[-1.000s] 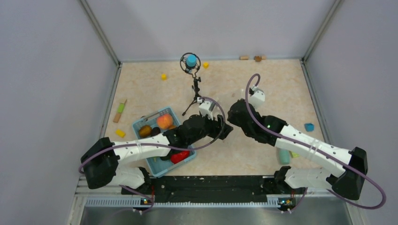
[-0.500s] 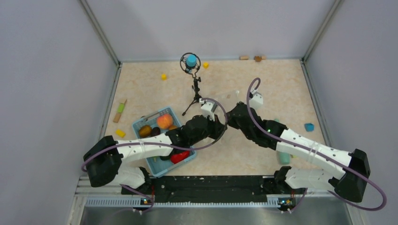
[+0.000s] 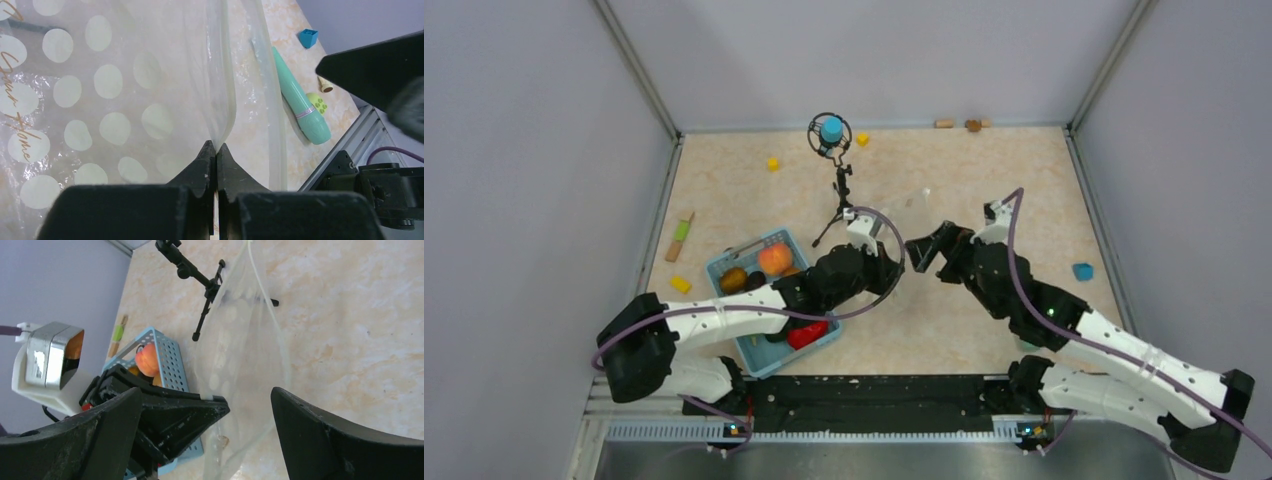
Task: Place the food in the zip-top bag and seal the zipper
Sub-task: Open the zipper of the food storage bag at the center of the board.
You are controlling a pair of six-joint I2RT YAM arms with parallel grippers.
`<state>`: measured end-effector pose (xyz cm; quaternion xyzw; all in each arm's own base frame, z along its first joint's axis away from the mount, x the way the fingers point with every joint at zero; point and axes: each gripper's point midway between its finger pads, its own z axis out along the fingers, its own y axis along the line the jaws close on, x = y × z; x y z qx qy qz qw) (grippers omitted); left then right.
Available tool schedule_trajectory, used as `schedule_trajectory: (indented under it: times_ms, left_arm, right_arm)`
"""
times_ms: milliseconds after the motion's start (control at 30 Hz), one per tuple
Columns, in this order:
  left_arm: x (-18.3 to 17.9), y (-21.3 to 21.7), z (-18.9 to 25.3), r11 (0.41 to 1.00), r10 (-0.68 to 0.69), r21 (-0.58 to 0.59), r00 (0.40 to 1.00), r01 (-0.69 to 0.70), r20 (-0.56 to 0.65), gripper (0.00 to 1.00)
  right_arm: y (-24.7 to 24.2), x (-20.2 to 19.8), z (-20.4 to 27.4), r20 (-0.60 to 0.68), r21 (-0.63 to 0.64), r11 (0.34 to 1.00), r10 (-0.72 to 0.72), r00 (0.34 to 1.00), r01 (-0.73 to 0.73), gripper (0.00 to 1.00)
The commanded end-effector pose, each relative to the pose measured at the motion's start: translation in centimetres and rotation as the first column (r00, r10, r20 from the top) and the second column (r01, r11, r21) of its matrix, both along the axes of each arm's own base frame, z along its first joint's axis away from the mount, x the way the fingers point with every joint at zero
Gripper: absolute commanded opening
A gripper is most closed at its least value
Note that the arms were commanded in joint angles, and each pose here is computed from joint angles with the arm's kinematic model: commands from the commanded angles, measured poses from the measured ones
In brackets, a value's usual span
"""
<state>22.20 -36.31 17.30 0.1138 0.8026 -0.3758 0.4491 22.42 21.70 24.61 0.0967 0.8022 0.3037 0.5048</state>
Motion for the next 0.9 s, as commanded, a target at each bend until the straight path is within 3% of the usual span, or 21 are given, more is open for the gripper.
schedule_trajectory:
  times_ms: [0,167,367,500,767,867]
  left_arm:
    - [-0.1,0.2,2.4,0.999,-0.005,-0.051,0.999,0.007,0.042,0.0]
    - [-0.9,-0.2,2.9,0.996,-0.056,-0.07,0.997,0.06,0.048,0.0]
    - [-1.8,-0.6,3.3,0.99,-0.103,-0.091,0.993,0.108,0.052,0.0]
    - [-2.3,-1.1,3.6,0.984,-0.134,-0.108,0.989,0.139,0.058,0.0]
    - [-2.9,-1.5,3.9,0.978,-0.166,-0.115,0.984,0.172,0.061,0.0]
    - [-3.0,-1.7,3.8,0.977,-0.171,-0.115,0.983,0.177,0.059,0.0]
  right_arm:
    - [-1.7,-1.0,0.7,0.104,-0.021,0.999,0.032,0.994,-0.03,0.99]
    - [-4.1,-0.9,-2.0,0.09,-0.101,0.994,-0.042,0.995,0.051,0.97]
    - [-4.6,-0.1,-2.7,0.076,-0.112,0.986,-0.112,0.991,0.12,0.89]
    - [-4.7,0.3,-3.4,0.065,-0.136,0.979,-0.144,0.987,0.152,0.74]
    - [-4.5,0.6,-4.7,0.037,-0.146,0.976,-0.16,0.986,0.164,0.56]
    - [-4.4,0.6,-5.0,0.041,-0.142,0.977,-0.156,0.987,0.16,0.41]
